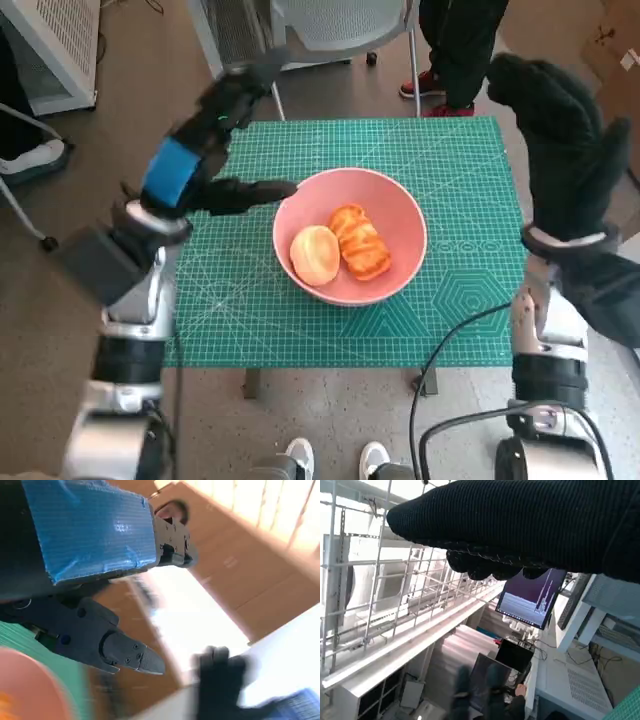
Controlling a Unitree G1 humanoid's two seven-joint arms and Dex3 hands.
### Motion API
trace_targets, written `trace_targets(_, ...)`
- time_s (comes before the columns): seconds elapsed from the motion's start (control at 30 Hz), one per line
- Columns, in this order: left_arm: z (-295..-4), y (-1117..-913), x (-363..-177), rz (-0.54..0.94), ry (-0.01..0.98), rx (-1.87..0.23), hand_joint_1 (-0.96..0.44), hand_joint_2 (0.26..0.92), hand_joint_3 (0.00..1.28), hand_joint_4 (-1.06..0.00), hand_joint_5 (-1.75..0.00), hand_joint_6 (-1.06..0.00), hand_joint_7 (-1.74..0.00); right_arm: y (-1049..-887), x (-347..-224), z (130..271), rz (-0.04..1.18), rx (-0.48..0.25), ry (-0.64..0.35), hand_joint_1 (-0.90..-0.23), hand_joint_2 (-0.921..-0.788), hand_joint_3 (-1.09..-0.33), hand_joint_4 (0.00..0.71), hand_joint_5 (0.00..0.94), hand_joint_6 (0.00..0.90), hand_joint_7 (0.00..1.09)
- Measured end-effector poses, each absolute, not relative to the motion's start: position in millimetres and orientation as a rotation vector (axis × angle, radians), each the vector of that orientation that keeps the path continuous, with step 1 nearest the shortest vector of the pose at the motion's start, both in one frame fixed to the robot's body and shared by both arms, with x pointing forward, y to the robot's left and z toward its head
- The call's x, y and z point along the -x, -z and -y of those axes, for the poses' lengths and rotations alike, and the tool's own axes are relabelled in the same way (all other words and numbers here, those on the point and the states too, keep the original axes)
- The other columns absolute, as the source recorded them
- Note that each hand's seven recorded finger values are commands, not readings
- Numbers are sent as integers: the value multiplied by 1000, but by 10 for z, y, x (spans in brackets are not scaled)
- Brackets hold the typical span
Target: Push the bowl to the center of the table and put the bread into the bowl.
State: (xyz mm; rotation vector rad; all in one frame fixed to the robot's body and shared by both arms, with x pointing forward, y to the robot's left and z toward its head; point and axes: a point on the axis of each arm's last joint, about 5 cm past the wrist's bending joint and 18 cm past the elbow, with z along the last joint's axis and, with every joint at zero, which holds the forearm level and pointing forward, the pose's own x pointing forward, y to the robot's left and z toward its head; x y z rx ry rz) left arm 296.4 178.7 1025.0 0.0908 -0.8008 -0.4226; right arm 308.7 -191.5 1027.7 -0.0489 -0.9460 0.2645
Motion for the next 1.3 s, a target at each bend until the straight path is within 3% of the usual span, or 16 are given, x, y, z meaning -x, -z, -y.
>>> trace_targets(0.23, -1779, -10182, -2915, 831, 398, 59, -381, 826, 270, -23, -14, 1, -474, -10290, -3115, 1900, 939, 50, -269, -495, -921, -467, 342, 0, 473, 3)
trace_targets(0.67, -1733, -10134, -2909, 854, 410, 128, -401, 822, 291, -6, -6, 1, -478, -10290, -3128, 1902, 923, 33, -289, -487, -921, -438, 341, 0, 480, 6)
trace_targets(1.3, -1597, -10056, -2887, 847, 347, 166, -439, 816, 306, 0, -1, 1, -449, -10300, -3118, 1907, 931, 43, -293, -478, -921, -436, 338, 0, 482, 5)
